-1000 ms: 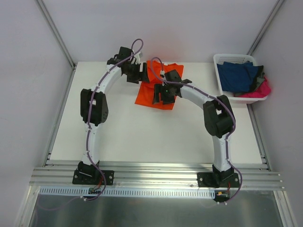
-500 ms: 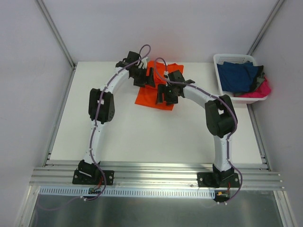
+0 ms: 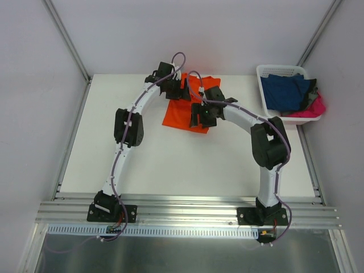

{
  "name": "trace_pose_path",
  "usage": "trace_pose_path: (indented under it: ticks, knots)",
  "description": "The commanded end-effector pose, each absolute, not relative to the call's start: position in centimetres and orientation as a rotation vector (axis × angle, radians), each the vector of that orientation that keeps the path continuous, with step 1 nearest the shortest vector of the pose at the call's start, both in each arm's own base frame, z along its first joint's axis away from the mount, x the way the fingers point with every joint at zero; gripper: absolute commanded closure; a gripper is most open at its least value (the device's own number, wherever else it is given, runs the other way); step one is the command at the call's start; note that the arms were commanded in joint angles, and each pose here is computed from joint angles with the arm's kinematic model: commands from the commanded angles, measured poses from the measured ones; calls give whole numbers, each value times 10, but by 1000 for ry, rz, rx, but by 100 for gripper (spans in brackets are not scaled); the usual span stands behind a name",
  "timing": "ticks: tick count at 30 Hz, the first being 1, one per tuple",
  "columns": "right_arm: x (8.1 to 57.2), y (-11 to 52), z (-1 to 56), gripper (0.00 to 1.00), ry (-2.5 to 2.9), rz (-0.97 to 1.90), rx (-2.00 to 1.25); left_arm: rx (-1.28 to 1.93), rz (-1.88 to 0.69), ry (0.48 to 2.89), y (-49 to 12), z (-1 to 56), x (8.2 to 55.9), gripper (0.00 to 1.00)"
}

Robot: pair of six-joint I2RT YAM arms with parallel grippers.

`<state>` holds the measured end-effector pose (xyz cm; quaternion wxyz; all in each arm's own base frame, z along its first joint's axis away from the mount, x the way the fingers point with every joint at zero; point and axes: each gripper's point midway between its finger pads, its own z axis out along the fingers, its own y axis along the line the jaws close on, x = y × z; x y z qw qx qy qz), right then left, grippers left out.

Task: Fold and stack the t-shirts
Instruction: Fold the folded rectangular tshirt in 1/3 of the way

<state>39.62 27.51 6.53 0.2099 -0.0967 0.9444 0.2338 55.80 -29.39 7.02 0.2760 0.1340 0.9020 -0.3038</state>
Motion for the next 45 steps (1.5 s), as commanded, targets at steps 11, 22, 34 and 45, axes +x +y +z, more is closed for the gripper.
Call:
trace_pose_path:
  ticks: [11,22,34,45]
  knots:
    - [395,264,92,26,2556,619,-304,260,-829,2355,-314,63,582,22]
    - [422,253,135,25,2455,662,-250,281,-534,2164,-259,221,561,6]
    - [426,166,142,26,2512,622,63,350,-309,2456,-182,174,444,1]
    - [415,189,114,29,2622,843,202,331,-431,2659,-175,119,405,12]
